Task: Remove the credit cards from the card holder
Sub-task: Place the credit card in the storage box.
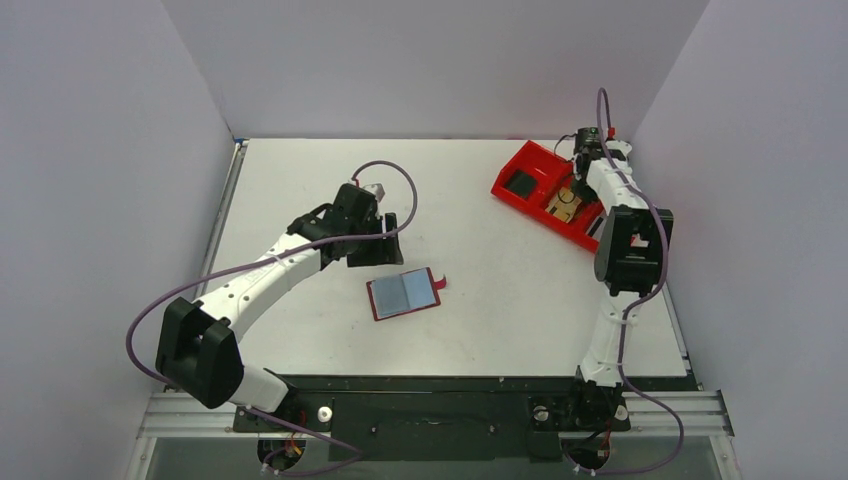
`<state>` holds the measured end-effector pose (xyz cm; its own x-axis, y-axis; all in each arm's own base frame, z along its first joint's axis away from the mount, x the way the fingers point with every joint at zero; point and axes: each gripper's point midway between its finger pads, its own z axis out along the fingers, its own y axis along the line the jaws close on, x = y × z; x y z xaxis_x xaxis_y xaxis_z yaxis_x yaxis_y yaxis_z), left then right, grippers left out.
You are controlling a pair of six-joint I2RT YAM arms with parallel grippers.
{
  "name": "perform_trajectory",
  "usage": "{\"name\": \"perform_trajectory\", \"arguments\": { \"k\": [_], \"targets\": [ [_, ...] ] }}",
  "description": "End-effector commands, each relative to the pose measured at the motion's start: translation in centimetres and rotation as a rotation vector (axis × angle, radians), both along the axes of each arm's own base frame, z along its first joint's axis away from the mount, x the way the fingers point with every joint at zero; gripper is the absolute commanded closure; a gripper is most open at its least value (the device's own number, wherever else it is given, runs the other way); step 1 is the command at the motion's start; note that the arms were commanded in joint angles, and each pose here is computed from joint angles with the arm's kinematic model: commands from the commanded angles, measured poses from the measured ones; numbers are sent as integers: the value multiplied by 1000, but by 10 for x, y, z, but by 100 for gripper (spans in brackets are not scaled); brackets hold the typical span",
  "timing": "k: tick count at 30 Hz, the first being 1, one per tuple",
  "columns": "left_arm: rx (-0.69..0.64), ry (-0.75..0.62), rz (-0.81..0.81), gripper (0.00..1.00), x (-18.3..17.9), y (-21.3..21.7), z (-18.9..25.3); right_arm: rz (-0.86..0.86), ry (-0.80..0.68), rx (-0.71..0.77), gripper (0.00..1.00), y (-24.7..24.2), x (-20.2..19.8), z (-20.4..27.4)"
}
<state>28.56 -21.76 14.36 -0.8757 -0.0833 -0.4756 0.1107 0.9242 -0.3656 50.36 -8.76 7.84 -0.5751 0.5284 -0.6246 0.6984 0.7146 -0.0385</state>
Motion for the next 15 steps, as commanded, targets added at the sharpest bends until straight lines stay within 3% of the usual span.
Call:
{"name": "perform_trajectory", "arguments": {
  "k": [1,4,6,15],
  "targets": [
    [-23,-46,-18,38,9,-7,20,12,-23,-37,87,-1,11,21],
    [-19,-45,-21,37,10,-8,20,35,-50,-27,69,7,17,33],
    [-18,-45,-22,37,10,-8,19,54,-73,-15,63,14,21,44],
    [-4,-44,-13,35,15,-5,17,145,-170,55,53,60,11,97]
  ]
}}
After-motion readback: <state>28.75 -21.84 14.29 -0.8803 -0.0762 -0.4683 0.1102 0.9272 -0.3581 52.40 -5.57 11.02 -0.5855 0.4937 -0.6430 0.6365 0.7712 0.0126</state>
